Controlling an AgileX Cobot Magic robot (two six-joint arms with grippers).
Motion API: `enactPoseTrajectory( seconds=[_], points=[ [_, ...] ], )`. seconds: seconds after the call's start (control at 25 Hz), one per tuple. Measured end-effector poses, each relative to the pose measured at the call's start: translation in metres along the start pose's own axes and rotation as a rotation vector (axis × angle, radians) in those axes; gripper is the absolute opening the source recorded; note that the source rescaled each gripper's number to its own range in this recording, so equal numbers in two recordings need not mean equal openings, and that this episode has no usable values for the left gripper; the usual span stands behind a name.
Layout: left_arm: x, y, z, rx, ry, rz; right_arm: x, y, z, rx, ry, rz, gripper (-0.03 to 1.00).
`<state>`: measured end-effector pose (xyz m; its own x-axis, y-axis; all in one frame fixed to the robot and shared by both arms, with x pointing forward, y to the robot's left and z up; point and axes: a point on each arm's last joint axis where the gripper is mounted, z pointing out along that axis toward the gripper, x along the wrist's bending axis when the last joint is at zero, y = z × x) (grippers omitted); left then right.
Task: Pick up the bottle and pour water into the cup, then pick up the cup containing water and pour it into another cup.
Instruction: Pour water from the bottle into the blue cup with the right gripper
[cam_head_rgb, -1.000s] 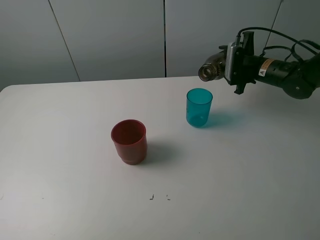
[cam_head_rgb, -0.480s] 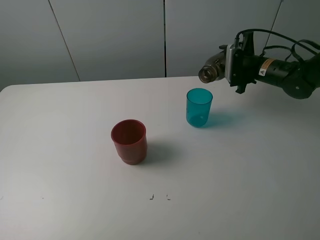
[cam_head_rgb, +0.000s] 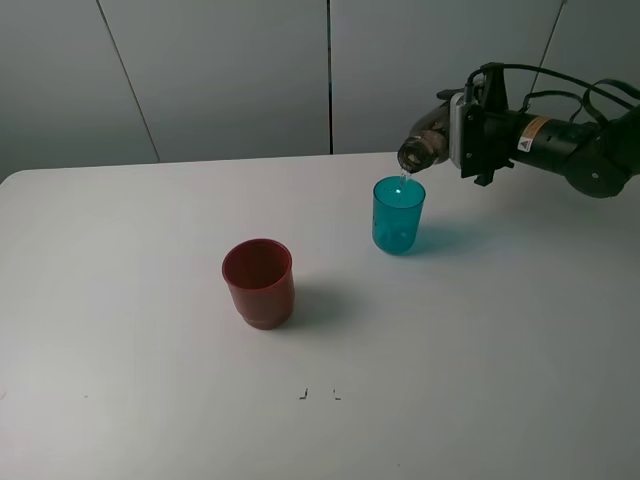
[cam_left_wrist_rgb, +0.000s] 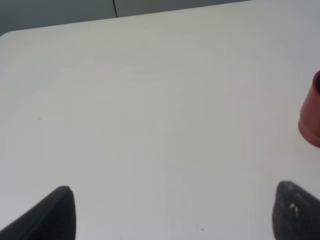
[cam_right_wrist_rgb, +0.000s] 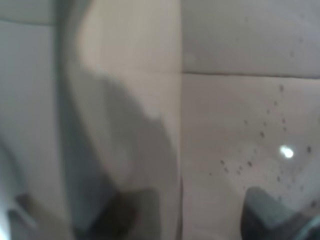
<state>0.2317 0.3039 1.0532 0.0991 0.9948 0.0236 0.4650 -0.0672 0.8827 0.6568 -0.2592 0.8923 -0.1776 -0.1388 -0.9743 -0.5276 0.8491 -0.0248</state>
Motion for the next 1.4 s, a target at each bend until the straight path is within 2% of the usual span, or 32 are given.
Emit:
enactPoseTrajectory(
  seconds=[1.4],
  points=[
    [0.0000, 0.0000, 0.0000, 0.000, 0.000, 0.000, -0.0011, -0.0024, 0.0000, 0.027, -0.011, -0.068, 0.00]
  ],
)
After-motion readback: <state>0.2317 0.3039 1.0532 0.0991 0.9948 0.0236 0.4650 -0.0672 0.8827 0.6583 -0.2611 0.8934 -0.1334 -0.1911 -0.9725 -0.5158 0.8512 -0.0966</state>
